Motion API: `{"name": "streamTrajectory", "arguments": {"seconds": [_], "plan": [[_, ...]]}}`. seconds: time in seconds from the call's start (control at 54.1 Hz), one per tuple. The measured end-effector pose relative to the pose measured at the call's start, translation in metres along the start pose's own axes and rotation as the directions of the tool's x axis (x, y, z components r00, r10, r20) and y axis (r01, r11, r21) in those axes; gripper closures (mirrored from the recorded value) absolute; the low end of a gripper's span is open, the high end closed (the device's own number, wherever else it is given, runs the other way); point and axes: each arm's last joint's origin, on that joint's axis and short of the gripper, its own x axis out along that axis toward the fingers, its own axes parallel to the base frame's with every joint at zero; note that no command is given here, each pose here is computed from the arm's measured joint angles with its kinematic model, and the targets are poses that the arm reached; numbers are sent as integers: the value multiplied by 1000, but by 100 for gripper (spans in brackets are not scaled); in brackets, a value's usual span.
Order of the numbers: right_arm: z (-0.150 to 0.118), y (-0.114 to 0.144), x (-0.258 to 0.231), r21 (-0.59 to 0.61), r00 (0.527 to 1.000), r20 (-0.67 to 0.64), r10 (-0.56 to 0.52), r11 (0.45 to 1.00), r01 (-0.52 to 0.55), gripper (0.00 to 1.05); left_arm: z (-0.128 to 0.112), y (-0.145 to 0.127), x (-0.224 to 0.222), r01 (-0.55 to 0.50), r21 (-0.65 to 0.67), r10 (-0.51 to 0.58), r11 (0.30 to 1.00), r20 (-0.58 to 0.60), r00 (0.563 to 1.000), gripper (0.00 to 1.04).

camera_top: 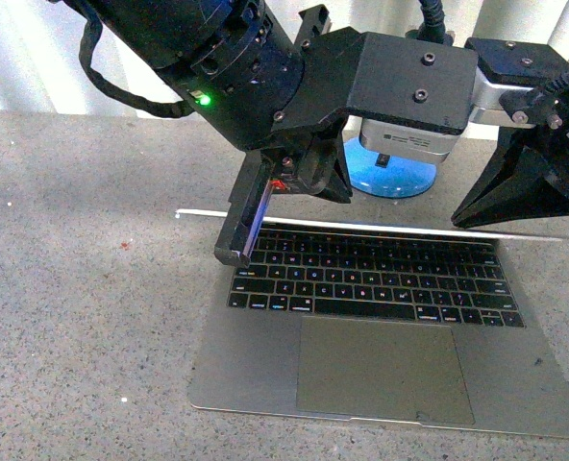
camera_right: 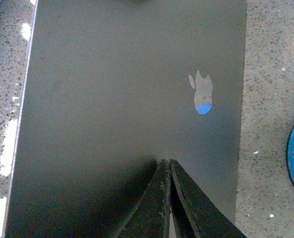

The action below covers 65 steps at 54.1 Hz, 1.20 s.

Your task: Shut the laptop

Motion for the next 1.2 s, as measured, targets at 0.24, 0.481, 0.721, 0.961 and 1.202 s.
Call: {"name": "streamTrajectory", "arguments": {"seconds": [0.24,0.481,0.721,0.961,1.202], "plan": [[-2,4,5,4,1000,3,7,1000,-7,102,4,-3,4,-1,6,1,1000,10,1000,101],[-5,7,9,5,1000,6,8,1000,-8,102,2,-12,13,12,-1,-12,1000,20,1000,101],[-10,12,14,13,1000,-2,19,1000,-19,102,-2,-20,21,28,-13,-28,1000,19,999,101],[-15,19,22,19,1000,-2,26,999,-26,102,-4,-29,28,40,-24,-39,999,27,999,101],[-23,31,41,30,998,-3,68,997,-68,102,-7,-43,40,74,-29,-73,997,27,997,101]]}}
